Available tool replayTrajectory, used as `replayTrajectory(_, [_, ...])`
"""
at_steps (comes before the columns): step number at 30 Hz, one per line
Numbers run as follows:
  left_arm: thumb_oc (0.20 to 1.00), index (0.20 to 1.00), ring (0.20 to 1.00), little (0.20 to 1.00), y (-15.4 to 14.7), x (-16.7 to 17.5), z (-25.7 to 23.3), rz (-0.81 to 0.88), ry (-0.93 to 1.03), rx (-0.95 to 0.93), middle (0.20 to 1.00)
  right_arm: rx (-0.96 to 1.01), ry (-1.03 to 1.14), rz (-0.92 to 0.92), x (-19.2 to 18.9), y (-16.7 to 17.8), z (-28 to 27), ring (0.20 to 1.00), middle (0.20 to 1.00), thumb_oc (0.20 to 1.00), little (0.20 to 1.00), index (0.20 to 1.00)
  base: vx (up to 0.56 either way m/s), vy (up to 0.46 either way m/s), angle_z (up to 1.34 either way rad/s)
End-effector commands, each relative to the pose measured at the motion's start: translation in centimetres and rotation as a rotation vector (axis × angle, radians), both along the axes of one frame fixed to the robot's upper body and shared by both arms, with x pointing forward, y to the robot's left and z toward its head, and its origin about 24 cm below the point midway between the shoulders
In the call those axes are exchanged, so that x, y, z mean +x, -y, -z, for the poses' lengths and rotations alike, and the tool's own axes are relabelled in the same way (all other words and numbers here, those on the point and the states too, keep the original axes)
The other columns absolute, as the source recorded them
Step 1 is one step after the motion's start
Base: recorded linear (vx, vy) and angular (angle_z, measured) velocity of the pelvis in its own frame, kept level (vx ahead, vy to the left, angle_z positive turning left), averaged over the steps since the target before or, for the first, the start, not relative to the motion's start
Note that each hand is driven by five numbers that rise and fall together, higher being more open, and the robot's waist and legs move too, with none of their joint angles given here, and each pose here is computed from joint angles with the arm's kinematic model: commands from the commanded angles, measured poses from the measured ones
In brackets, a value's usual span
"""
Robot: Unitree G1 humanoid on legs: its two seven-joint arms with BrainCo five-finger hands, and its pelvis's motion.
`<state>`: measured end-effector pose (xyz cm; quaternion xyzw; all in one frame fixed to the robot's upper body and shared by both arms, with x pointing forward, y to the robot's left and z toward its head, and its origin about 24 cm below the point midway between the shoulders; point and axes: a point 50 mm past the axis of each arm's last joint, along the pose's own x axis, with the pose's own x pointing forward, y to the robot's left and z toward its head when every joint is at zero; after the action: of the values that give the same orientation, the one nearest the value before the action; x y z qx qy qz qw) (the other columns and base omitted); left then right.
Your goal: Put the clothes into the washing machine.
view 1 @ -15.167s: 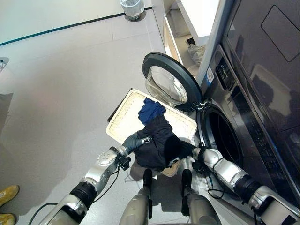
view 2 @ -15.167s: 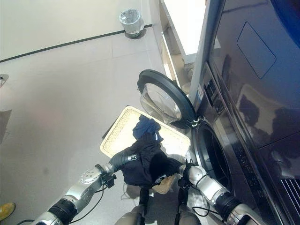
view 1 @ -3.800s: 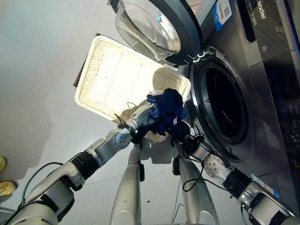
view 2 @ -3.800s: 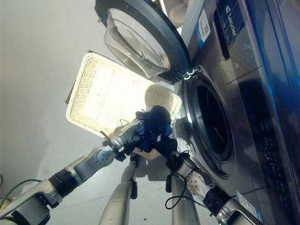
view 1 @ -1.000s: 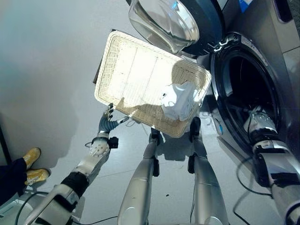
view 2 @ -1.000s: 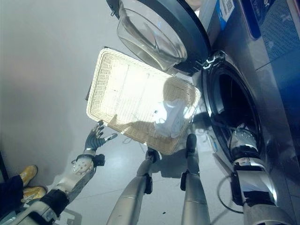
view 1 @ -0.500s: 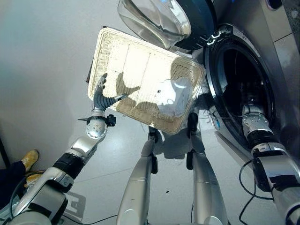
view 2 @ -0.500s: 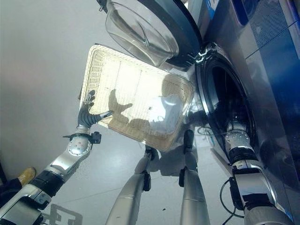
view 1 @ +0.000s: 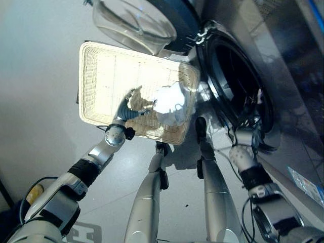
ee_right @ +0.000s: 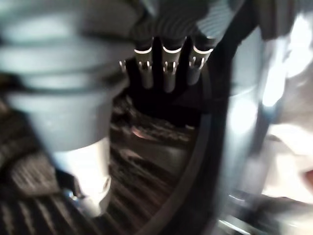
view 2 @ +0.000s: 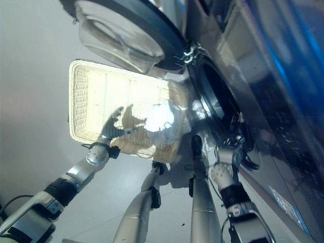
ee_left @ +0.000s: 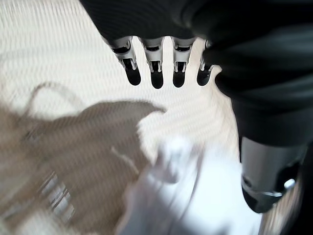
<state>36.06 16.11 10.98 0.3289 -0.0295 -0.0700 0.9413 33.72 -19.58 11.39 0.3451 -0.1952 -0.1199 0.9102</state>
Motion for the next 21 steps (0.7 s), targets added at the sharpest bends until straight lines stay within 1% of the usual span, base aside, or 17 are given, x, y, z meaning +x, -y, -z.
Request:
replayTrajectory(1, [1.0,1.0,1.0,1.0,-0.6,0.5,-0.6,-0.001,-0.021,0.052,1.0,-0.13,-0.064,0.06,-1.0,2.7,1.2,1.0,1.0,1.0,1.0,1.0,0.0,0.088,-0.07])
replayTrajectory(2, [1.0,1.0,1.0,1.0,-0.4,0.7,-0.7,0.006,-0.023,0.075,1.0,-0.164,-0.081,0.028,-1.0,2.1,1.6,1.0,1.0,1.0,1.0,1.0,0.0,0.034,-0.02])
replayTrajectory(4, [1.0,1.0,1.0,1.0,-0.4,0.7,-0.7,0.006,-0.023,0.075,1.0,-0.164,-0.081,0.028,-1.0,2.1,1.6,1.0,1.0,1.0,1.0,1.0,0.0,0.032,-0.04])
replayTrajectory(5, [1.0,1.0,1.0,1.0,-0.3,0.9,-0.8,0.021,-0.036,0.107,1.0,-0.206,-0.104,-0.012,-1.0,1.3,2.1,1.0,1.0,1.0,1.0,1.0,0.0,0.03,-0.06])
replayTrajectory(8, [1.0,1.0,1.0,1.0,-0.3,0.9,-0.8,0.021,-0.036,0.107,1.0,-0.206,-0.104,-0.012,-1.0,1.3,2.1,1.0,1.0,1.0,1.0,1.0,-0.01,0.029,-0.06])
replayTrajectory(9, [1.0,1.0,1.0,1.0,0.2,1.5,-0.9,0.048,-0.082,0.183,1.0,-0.294,-0.142,-0.11,-1.4,-0.8,3.4,1.0,1.0,1.0,1.0,1.0,-0.01,0.058,-0.12])
replayTrajectory(11, [1.0,1.0,1.0,1.0,0.2,1.5,-0.9,0.048,-0.082,0.183,1.0,-0.294,-0.142,-0.11,-1.4,-0.8,3.4,1.0,1.0,1.0,1.0,1.0,-0.01,0.061,-0.1])
replayTrajectory(12, [1.0,1.0,1.0,1.0,0.5,1.9,-0.8,0.071,-0.11,0.285,1.0,-0.335,-0.185,-0.187,-1.8,-2.1,4.4,1.0,1.0,1.0,1.0,1.0,-0.01,0.064,-0.08])
replayTrajectory(15, [1.0,1.0,1.0,1.0,0.5,1.9,-0.8,0.071,-0.11,0.285,1.0,-0.335,-0.185,-0.187,-1.8,-2.1,4.4,1.0,1.0,1.0,1.0,1.0,0.0,0.021,-0.03])
replayTrajectory(16, [1.0,1.0,1.0,1.0,0.6,2.4,-1.1,0.062,-0.099,0.348,1.0,-0.347,-0.191,-0.209,-1.7,-2.5,4.5,1.0,1.0,1.0,1.0,1.0,0.0,0.0,0.0])
replayTrajectory(18, [1.0,1.0,1.0,1.0,0.6,2.4,-1.1,0.062,-0.099,0.348,1.0,-0.347,-0.191,-0.209,-1.7,-2.5,4.5,1.0,1.0,1.0,1.0,1.0,0.0,-0.005,-0.02])
replayTrajectory(19, [1.0,1.0,1.0,1.0,0.8,3.0,-1.7,0.04,-0.071,0.402,1.0,-0.331,-0.186,-0.206,-1.6,-2.9,4.3,1.0,1.0,1.0,1.0,1.0,0.0,-0.01,-0.03])
replayTrajectory(21, [1.0,1.0,1.0,1.0,0.8,3.0,-1.7,0.04,-0.071,0.402,1.0,-0.331,-0.186,-0.206,-1.6,-2.9,4.3,1.0,1.0,1.0,1.0,1.0,0.0,-0.005,-0.02])
